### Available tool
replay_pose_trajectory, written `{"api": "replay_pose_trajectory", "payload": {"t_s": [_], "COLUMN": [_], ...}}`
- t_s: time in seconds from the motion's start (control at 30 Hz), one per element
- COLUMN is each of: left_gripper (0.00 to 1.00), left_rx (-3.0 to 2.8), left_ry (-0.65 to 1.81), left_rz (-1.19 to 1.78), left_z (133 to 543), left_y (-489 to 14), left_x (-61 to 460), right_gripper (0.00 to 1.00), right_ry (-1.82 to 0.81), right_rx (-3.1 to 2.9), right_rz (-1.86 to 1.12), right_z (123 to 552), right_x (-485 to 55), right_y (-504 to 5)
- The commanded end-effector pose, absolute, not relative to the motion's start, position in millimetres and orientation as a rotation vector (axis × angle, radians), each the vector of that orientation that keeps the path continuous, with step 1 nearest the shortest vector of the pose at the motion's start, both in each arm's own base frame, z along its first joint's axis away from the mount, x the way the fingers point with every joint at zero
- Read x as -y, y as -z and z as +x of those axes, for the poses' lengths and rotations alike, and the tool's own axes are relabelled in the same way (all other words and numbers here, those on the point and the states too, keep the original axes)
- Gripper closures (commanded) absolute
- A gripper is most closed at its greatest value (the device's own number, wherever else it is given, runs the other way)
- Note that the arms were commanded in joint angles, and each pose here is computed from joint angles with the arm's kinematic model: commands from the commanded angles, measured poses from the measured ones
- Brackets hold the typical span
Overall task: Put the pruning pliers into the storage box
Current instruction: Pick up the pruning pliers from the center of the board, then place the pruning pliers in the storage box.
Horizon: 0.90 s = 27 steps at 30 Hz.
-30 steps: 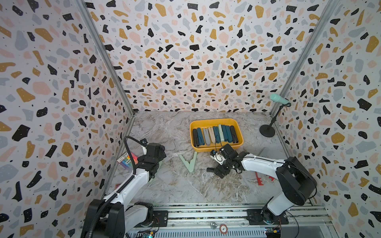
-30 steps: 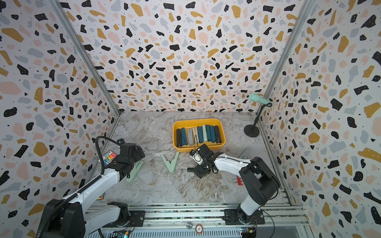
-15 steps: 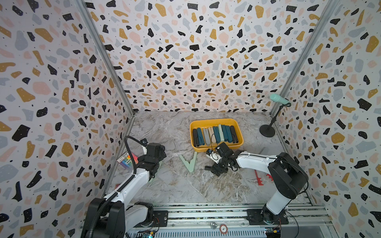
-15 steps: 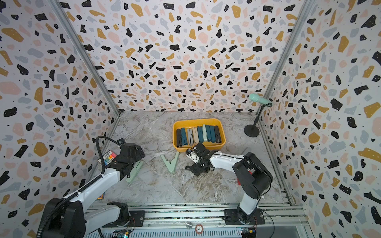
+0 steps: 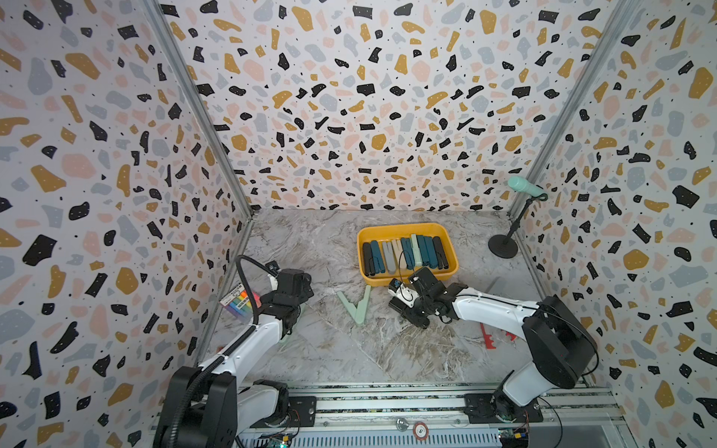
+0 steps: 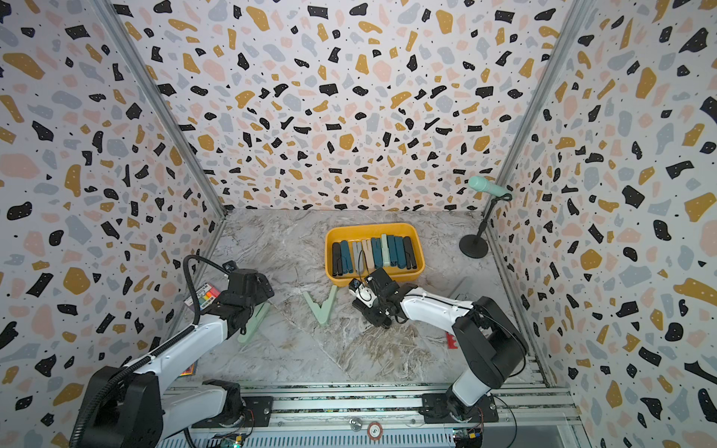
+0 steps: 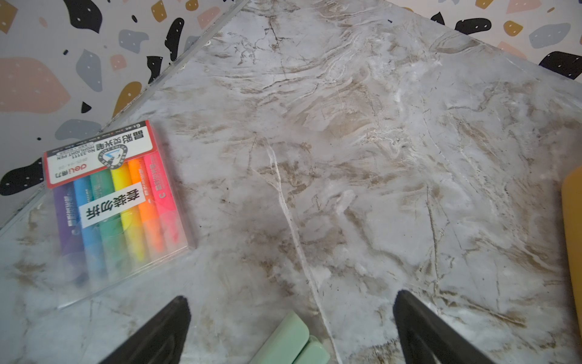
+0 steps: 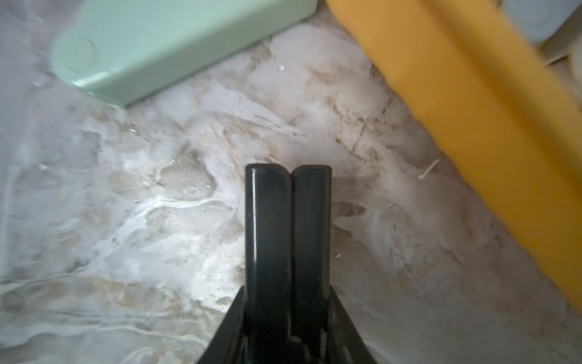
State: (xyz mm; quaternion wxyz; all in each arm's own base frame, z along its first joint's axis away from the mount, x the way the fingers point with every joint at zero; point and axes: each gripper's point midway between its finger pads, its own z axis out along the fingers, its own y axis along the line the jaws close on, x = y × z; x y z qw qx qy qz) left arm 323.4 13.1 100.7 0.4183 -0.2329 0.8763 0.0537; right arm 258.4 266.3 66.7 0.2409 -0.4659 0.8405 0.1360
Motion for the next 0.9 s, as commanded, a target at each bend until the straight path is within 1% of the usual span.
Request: {"api": "replay_pose_trajectory", "payload": {"t_s": [0.0,0.07,0.13,0.2,0.3,0.37,0.53,0.67,0.8,0.87], "left_gripper": [0.01,0.01,0.01,0.01,0.0,0.01,0.01,0.01,0.0,0.0], "left_rx": [-2.167,-2.166,-2.163,-2.165,-2.174,-2.17,-2.159,-2.17,-2.185,-2.195], "left_ry": [-0.125,-0.134,-0.143,-0.151,-0.155,-0.171,-0.191,-0.163,-0.159,-0.149], "left_rz": [-0.58,-0.577,-0.576,-0.574,-0.533,-0.507,-0.464,-0.435,-0.403,-0.39], "left_z": [331,332,332,332,333,332,327,325,323,321], "left_y": [-109,-110,-110,-110,-113,-115,-115,-110,-105,-103], "left_x": [-13,-14,-15,-16,-12,-7,9,23,35,43], "right_gripper": [1.0,1.0,1.0,0.99,0.99,0.99,0.98,1.0,0.99,0.96], "right_ry": [-0.504,-0.544,-0.542,-0.494,-0.449,-0.446,-0.365,-0.292,-0.224,-0.205], "right_rx": [-2.26,-2.237,-2.215,-2.216,-2.221,-2.225,-2.244,-2.296,-2.366,-2.402], "right_rz": [-1.214,-1.103,-0.948,-0.741,-0.513,-0.437,-0.304,-0.186,-0.154,-0.151], "right_z": [254,266,290,325,366,384,432,476,501,509], "right_x": [-272,-268,-255,-232,-209,-207,-194,-167,-159,-159], "right_y": [-103,-127,-152,-173,-188,-193,-190,-169,-141,-125]}}
